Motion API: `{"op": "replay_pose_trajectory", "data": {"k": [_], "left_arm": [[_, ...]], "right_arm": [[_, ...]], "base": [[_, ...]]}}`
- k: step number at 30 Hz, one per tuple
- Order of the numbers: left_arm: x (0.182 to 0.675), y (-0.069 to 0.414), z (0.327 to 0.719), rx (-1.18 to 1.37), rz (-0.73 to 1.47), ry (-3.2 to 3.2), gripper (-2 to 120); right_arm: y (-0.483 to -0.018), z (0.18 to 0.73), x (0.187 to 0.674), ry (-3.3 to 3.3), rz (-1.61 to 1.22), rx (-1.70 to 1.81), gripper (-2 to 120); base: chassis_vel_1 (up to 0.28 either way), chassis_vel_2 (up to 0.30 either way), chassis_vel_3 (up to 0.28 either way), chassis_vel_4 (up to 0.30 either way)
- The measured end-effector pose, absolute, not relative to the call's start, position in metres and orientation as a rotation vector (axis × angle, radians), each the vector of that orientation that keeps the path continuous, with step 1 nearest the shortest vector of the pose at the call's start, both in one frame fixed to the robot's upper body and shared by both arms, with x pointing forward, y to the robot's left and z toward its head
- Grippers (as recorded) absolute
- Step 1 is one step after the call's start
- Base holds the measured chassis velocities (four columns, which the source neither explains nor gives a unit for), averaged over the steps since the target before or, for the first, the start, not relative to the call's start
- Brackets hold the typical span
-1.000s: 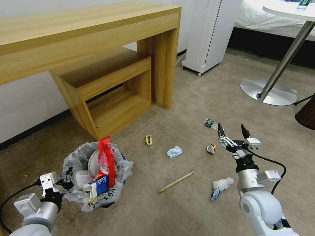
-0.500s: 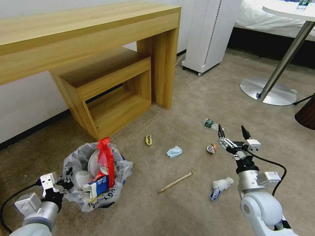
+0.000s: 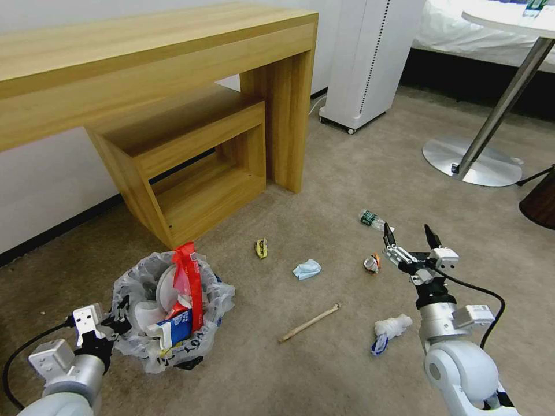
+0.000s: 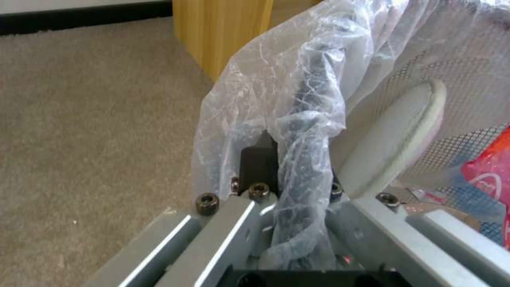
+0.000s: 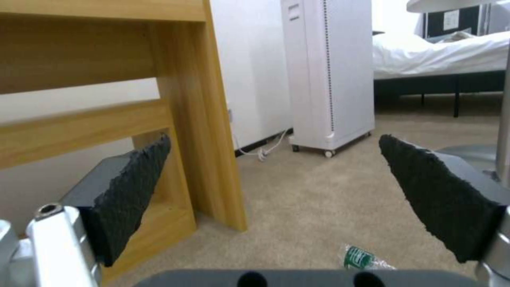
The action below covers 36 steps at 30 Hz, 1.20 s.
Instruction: Pick up the trash bin and place the garbage on the floor into it.
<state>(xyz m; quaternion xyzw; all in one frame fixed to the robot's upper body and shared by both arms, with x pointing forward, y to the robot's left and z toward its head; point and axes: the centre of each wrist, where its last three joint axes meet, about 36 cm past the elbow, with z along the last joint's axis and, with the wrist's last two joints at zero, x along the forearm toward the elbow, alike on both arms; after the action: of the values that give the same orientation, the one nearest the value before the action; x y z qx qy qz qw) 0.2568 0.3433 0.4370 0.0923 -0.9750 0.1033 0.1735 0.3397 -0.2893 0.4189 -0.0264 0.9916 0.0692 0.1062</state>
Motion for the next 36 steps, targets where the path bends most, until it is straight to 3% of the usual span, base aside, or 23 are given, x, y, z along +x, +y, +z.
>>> {"op": "replay_pose_trajectory", "data": {"k": [30, 36], "left_arm": [[0.260, 0.345, 0.430, 0.280, 0.305, -2.757, 1], [0.261, 0.345, 0.426, 0.284, 0.306, -2.751, 1]], "right_arm": [[-0.292, 0.409, 0.353, 2.954, 0.205, -0.067, 100], [-0.277, 0.415, 0.359, 3.133, 0.481, 0.028, 100]], "base": [[-0.023, 0.022, 0.024, -0.019], [0.000, 0.000, 0.000, 0.000]]}}
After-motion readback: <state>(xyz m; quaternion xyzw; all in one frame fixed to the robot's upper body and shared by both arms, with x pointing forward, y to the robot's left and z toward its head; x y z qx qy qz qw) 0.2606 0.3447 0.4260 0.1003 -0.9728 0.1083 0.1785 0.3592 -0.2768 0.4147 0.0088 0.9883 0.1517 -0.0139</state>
